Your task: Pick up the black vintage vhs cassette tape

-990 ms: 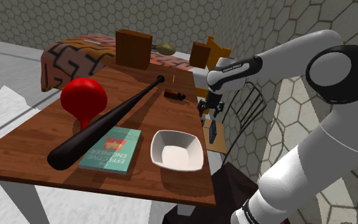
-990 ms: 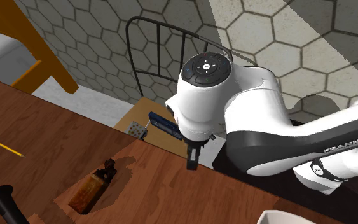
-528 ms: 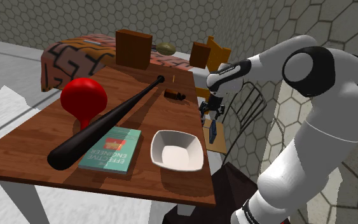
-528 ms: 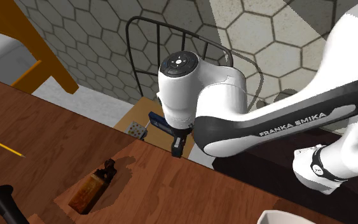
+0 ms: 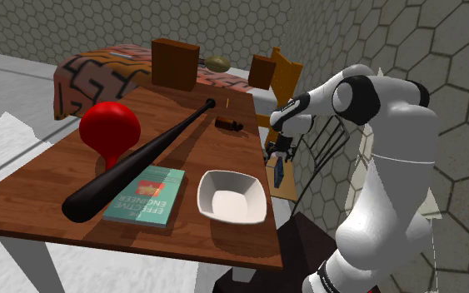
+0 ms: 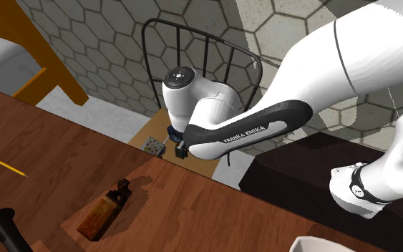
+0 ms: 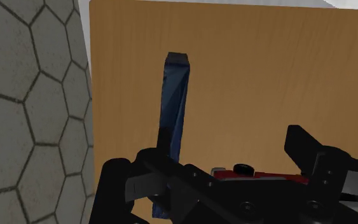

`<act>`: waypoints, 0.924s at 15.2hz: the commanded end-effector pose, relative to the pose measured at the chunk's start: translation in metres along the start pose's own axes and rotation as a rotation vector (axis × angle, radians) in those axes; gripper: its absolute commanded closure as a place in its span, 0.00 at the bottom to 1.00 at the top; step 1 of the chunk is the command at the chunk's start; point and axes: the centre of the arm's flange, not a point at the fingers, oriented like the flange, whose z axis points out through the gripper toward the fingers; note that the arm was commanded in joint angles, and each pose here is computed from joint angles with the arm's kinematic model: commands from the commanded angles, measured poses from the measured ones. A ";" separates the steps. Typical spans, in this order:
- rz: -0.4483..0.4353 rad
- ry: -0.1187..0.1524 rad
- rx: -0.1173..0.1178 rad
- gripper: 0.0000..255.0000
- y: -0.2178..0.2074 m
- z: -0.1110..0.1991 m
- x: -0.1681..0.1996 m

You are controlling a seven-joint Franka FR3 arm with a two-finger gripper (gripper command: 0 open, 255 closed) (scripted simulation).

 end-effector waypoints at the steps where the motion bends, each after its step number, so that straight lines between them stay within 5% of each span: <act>1: 0.036 0.006 -0.006 0.00 0.018 0.017 0.018; 5: 0.108 0.006 -0.012 0.00 0.046 0.048 0.048; 14: 0.108 0.006 -0.012 0.00 0.045 0.088 0.049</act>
